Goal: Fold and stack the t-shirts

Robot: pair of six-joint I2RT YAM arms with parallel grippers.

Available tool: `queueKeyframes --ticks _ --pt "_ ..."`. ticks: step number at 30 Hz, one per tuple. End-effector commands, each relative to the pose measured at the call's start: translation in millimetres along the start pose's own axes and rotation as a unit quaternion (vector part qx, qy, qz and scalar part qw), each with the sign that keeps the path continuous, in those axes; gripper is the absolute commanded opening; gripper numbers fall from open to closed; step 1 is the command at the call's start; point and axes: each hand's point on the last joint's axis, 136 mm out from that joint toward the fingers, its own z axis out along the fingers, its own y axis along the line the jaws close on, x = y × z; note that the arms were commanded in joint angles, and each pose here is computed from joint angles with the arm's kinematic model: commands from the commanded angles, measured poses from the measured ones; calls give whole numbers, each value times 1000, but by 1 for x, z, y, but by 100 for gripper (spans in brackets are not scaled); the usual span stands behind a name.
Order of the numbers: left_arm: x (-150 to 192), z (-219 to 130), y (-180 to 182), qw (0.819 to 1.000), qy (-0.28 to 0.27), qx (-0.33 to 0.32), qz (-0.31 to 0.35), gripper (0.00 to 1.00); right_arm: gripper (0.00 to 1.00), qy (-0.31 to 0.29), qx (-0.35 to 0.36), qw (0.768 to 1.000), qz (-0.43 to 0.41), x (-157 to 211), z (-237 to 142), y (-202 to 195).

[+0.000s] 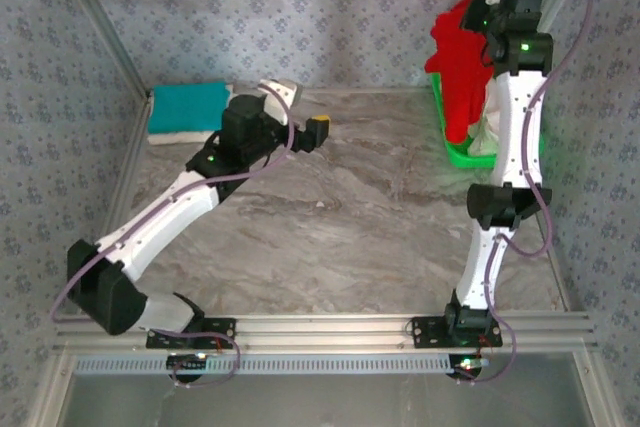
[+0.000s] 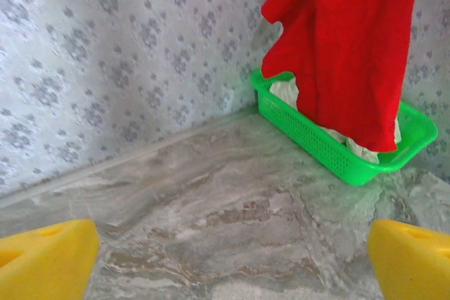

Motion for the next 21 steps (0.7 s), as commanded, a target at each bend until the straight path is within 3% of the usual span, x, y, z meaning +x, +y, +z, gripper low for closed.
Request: queueKeyframes --ticks 1,7,11,16,17,21 --pt "13 -2 9 1000 3 -22 15 98 0 -122 -7 991 -60 -76 -66 29" --pt "20 -10 14 999 -7 -35 5 98 0 -206 -74 972 -87 -121 -143 83" --pt "21 -20 22 998 -32 -55 6 98 0 -183 -132 972 -66 -107 -163 115" --pt "32 -37 39 995 -44 -87 5 98 0 -110 -193 975 -27 -56 -143 148" --pt "38 -40 44 995 -39 -94 2 98 8 -90 -184 979 -14 -40 -129 146" --pt "63 -44 60 994 -17 -111 -9 98 86 0 -121 992 27 35 -71 122"
